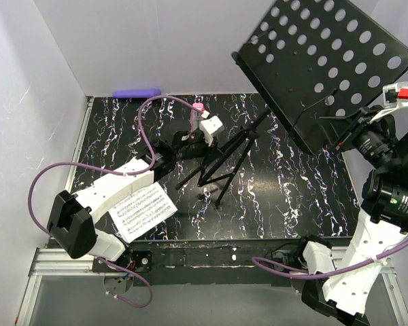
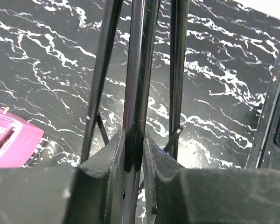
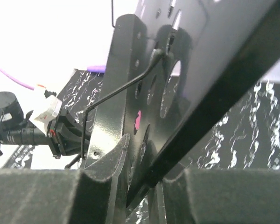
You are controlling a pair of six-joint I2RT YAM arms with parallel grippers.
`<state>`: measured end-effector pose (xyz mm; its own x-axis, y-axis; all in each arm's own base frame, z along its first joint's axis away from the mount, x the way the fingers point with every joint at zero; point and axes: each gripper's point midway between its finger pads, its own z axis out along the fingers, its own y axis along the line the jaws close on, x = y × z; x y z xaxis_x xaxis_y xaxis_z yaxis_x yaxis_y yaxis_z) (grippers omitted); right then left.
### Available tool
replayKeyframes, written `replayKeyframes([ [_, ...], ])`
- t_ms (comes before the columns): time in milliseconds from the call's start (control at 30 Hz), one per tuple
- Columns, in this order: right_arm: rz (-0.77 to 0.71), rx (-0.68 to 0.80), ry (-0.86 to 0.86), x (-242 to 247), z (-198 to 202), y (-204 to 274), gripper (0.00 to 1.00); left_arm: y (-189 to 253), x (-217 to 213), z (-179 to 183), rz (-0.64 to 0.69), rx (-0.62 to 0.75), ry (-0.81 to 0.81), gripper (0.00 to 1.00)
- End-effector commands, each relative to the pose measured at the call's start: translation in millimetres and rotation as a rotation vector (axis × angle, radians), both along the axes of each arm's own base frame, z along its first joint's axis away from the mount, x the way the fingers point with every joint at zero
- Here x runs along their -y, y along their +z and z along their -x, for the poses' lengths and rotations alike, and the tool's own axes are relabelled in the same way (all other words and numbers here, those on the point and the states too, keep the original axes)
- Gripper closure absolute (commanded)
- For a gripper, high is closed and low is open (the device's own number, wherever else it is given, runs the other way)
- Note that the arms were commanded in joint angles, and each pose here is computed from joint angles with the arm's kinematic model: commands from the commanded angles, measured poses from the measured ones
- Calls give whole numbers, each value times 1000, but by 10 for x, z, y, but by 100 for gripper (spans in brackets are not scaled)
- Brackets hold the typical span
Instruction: Set up the instrument practice props
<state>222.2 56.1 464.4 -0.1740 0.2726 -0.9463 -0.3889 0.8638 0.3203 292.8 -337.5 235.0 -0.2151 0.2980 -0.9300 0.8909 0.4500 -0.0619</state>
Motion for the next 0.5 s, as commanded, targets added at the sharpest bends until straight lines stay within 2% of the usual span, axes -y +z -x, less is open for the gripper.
replayKeyframes([
  [0,428,450,143,-175,192,630,99,941,-7,-257,280,243,138,100],
  [233,499,529,386,-485,396,549,99,570,-17,-311,278,209,193,100],
  [467,476,556,600,-785,825,377,99,370,-123,-89,248,217,204,100],
])
